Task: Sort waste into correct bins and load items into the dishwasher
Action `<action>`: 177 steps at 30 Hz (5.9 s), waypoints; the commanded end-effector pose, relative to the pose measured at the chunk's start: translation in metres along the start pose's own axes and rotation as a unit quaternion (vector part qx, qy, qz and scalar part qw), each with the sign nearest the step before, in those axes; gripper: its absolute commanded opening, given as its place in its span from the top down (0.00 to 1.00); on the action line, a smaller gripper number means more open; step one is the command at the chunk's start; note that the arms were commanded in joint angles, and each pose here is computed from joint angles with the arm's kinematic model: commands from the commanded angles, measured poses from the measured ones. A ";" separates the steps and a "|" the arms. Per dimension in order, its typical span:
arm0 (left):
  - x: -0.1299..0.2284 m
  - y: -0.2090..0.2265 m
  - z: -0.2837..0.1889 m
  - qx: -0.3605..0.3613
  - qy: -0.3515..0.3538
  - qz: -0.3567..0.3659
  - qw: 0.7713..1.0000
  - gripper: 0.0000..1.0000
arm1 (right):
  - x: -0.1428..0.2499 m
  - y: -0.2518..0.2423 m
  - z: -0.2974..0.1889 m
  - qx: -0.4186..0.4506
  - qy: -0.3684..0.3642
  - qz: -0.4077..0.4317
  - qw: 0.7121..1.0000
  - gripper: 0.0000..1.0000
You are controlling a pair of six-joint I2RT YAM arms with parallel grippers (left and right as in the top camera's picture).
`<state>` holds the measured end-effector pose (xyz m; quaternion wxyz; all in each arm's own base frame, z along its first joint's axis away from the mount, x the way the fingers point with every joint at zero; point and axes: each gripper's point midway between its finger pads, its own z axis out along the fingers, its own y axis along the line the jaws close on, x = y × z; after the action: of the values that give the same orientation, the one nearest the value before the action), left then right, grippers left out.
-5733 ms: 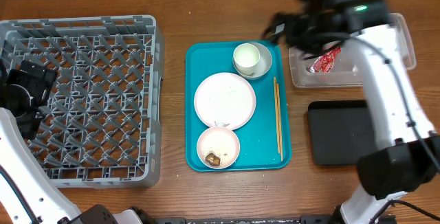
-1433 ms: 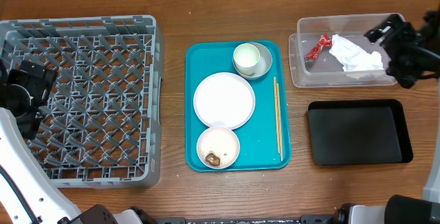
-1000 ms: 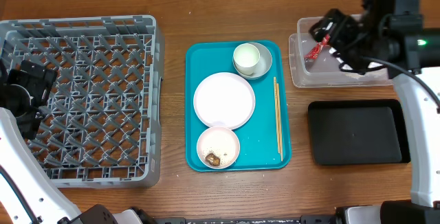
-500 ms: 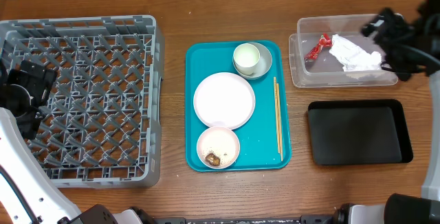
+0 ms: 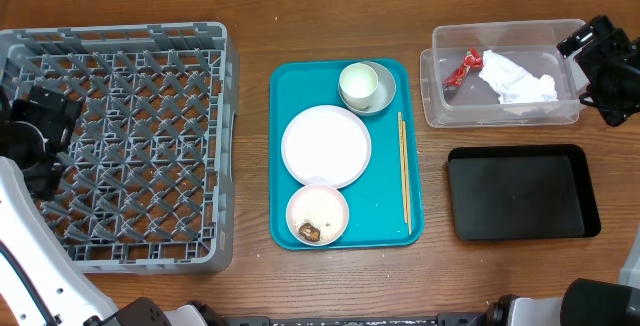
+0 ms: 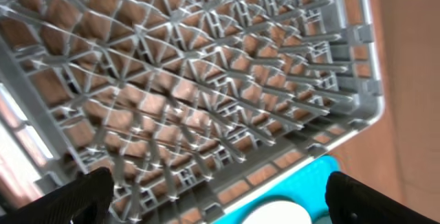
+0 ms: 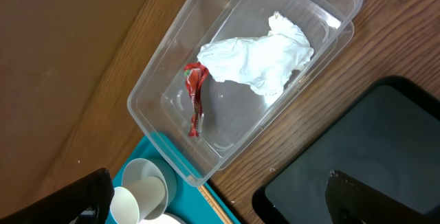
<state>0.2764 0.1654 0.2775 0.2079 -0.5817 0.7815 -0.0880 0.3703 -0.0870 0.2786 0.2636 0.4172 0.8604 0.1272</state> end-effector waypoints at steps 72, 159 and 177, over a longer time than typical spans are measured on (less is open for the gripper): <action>0.448 -0.220 0.203 0.036 0.099 0.735 0.670 0.53 | -0.004 0.000 -0.002 0.001 -0.008 0.002 1.000 0.00; -0.076 -0.112 0.168 0.507 0.272 0.107 0.811 0.96 | -0.005 0.000 -0.002 0.001 -0.009 0.002 1.000 0.00; -0.053 -0.081 0.211 0.333 0.330 0.088 0.879 0.96 | -0.005 0.000 -0.002 0.001 -0.009 0.002 1.000 0.00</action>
<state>0.4631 0.1975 0.1513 0.1557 -0.3073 0.7665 -0.5421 0.3698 -0.0869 0.2782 0.2622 0.4175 0.8607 0.1270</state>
